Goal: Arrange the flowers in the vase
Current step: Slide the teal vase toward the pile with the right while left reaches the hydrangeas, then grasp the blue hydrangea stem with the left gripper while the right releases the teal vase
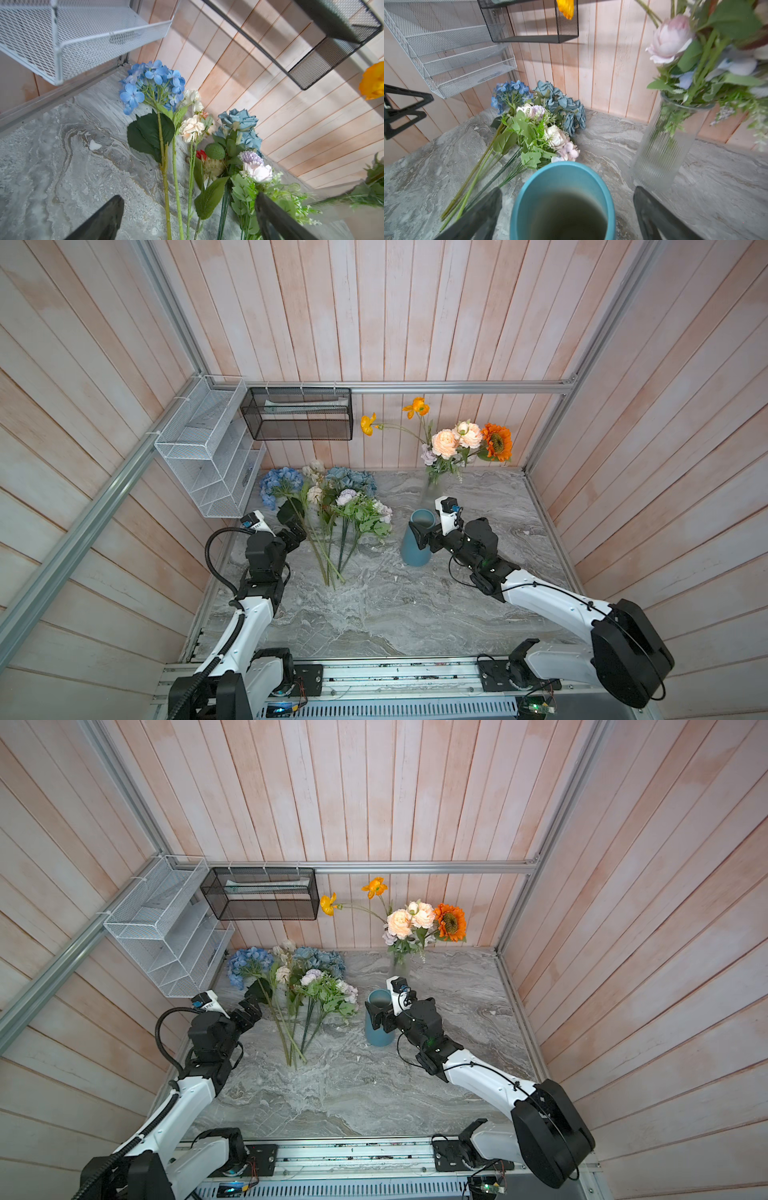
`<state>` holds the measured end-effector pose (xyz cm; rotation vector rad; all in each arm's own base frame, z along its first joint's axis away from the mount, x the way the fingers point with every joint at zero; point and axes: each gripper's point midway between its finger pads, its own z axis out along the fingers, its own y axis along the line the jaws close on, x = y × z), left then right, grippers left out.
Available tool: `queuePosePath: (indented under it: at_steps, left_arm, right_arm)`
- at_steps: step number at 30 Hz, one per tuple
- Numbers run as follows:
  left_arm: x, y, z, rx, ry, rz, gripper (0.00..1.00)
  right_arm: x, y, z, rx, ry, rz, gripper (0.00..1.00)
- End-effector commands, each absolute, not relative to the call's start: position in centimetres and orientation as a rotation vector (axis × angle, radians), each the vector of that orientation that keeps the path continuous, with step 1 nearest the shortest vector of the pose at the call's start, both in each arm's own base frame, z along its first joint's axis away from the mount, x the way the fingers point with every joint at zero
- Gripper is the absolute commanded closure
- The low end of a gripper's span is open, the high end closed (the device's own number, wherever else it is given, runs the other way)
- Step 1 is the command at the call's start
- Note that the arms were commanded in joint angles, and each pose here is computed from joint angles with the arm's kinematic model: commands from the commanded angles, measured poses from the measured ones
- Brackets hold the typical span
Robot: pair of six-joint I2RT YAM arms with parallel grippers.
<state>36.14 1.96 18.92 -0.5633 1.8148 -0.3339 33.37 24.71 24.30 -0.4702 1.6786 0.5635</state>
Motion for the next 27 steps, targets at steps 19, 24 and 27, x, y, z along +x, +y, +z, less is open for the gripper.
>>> queuePosePath:
  at_steps: [19, 24, 27]
  left_arm:
    - [39.2, 0.4, 9.8, -0.540, 2.178, -0.186, 0.31]
    - [40.3, 0.7, 9.0, -0.566, 2.224, -0.148, 0.32]
    - [40.7, 0.9, 8.1, -0.589, 2.267, -0.123, 0.33]
  right_arm:
    - [35.3, 13.1, 26.7, -0.111, 1.664, 0.422, 0.02]
    - [35.7, 11.1, 26.1, -0.022, 1.680, 0.399, 0.02]
    - [35.6, 10.5, 26.0, 0.000, 1.675, 0.389, 0.02]
